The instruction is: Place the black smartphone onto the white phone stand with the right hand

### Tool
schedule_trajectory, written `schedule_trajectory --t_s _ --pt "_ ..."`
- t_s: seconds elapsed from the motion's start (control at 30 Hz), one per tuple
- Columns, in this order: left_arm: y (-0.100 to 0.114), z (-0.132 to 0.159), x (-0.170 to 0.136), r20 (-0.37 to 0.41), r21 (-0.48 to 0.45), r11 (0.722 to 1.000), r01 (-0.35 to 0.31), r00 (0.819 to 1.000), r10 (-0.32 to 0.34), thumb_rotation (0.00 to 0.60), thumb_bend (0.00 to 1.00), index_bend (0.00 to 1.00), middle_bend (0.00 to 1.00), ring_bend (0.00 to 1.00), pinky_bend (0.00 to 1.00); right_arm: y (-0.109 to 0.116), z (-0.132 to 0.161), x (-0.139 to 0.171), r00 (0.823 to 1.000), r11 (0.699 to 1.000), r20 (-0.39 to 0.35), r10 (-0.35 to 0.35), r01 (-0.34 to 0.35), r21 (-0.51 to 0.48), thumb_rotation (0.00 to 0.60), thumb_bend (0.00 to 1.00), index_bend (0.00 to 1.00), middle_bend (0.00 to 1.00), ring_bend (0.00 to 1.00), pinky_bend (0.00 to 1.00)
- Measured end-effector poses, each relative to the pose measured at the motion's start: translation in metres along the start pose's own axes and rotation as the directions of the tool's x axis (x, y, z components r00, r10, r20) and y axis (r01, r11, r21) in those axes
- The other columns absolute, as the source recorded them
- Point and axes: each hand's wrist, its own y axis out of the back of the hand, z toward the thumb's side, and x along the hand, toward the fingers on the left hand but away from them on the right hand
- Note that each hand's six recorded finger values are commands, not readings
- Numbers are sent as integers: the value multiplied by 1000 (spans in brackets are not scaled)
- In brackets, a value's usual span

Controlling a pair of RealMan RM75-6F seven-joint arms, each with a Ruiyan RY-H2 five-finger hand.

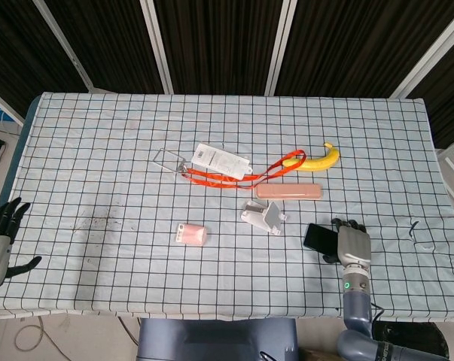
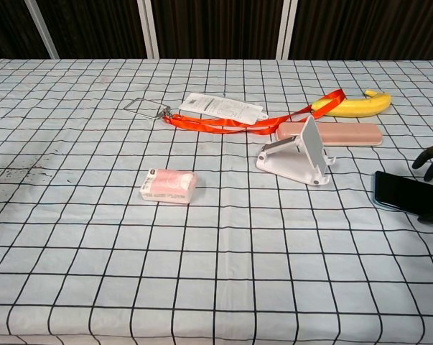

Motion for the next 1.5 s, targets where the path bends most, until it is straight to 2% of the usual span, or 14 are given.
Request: schedule_trajectory --t_s 0.33,0.6,0.8,0.93,1.07,1.13,1.5 --pt "0 0 0 -2 -1 1000 -1 1000 1 600 0 0 0 0 0 0 -3 0 1000 1000 11 5 -5 -1 600 152 341 380 213 173" --pt "1 0 0 -3 0 1000 -4 1000 4 600 0 0 0 0 0 -1 -4 1 1000 1000 12 5 -5 -4 600 166 359 399 233 176" --pt "1 -1 0 -7 -1 1000 -4 1000 4 600 0 0 0 0 0 -1 -5 2 1000 1000 11 2 -2 -3 600 255 410 449 290 196" --pt "1 0 0 -7 -2 1000 -4 1000 4 600 0 0 0 0 0 -2 -7 1 1000 1000 13 4 -4 2 600 327 435 471 322 247" --pt "1 -1 0 -9 -5 1000 -2 1000 2 600 0 0 0 0 0 -4 -8 0 1000 1000 18 9 -10 5 600 444 490 524 427 434" --pt "0 -1 0 -9 -7 1000 -1 1000 1 600 0 0 0 0 0 -4 -9 0 1000 1000 18 9 -9 8 600 483 495 531 451 485" --pt "1 -1 0 -11 -16 1000 3 1000 -3 600 0 0 0 0 0 0 -4 2 1000 1000 -16 -6 6 -17 600 505 517 546 463 488"
